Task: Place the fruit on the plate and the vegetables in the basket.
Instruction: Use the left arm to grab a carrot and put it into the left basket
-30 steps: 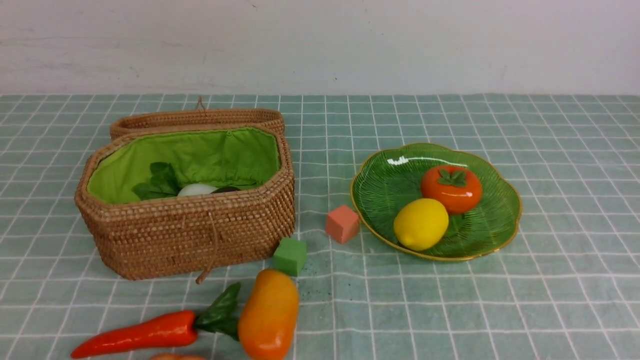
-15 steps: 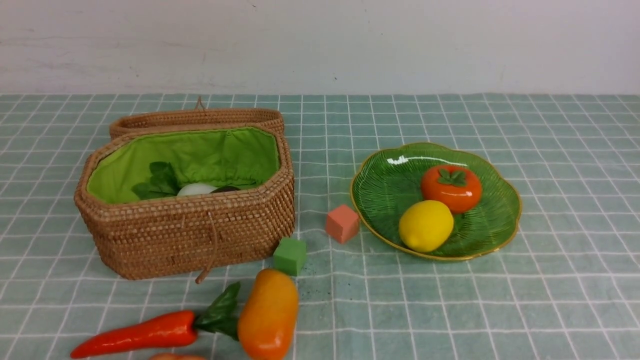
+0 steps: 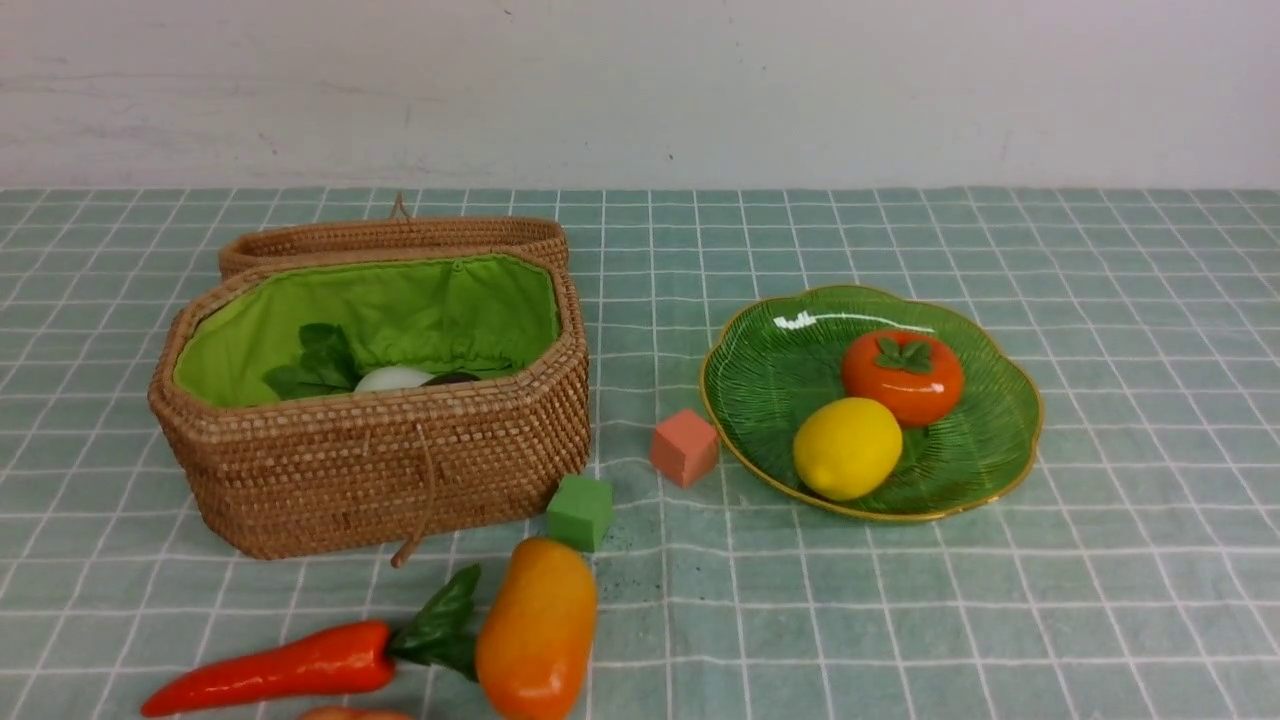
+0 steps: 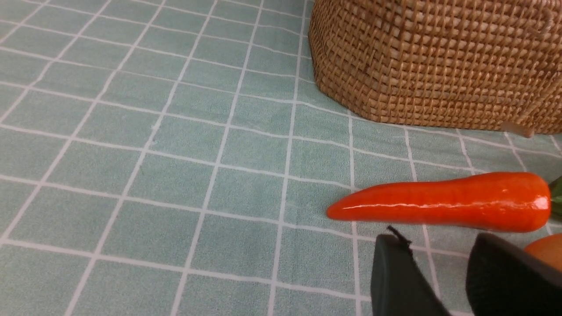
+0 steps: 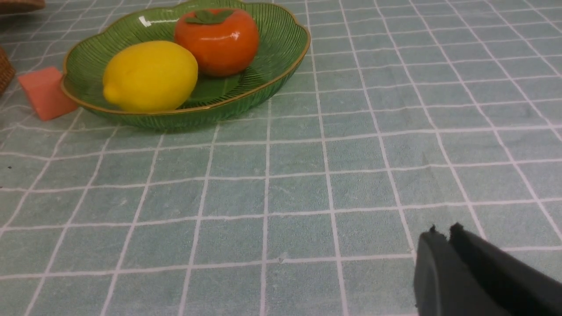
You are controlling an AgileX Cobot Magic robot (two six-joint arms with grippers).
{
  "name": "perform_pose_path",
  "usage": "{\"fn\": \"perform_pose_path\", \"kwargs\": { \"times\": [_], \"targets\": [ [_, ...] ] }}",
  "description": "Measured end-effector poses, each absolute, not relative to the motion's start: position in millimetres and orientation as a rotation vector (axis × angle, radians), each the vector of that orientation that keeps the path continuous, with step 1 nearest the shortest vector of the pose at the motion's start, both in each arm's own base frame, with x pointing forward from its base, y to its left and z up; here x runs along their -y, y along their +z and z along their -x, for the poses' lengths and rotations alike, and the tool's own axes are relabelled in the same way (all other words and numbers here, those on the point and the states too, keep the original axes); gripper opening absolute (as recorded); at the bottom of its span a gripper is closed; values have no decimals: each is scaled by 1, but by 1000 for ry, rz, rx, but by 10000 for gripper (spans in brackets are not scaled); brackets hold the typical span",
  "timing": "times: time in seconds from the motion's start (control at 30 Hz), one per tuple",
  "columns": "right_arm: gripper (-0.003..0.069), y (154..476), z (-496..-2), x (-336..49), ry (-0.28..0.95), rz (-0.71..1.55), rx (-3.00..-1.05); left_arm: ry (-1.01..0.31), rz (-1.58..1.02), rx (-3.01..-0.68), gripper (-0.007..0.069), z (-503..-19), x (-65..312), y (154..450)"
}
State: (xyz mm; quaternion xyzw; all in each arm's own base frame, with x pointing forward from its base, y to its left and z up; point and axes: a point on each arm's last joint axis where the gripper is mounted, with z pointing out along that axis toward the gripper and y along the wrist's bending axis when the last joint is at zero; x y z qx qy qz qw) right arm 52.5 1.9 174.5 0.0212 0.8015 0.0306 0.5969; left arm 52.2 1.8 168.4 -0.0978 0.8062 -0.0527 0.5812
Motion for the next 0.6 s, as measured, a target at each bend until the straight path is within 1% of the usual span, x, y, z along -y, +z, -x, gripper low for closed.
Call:
{"fn": "perform_pose_path", "kwargs": {
  "times": [0.6],
  "targets": [
    [65, 175, -53, -2, 71, -49, -1859, -123, 228, -1883, 239, -52, -2, 168]
  ]
}}
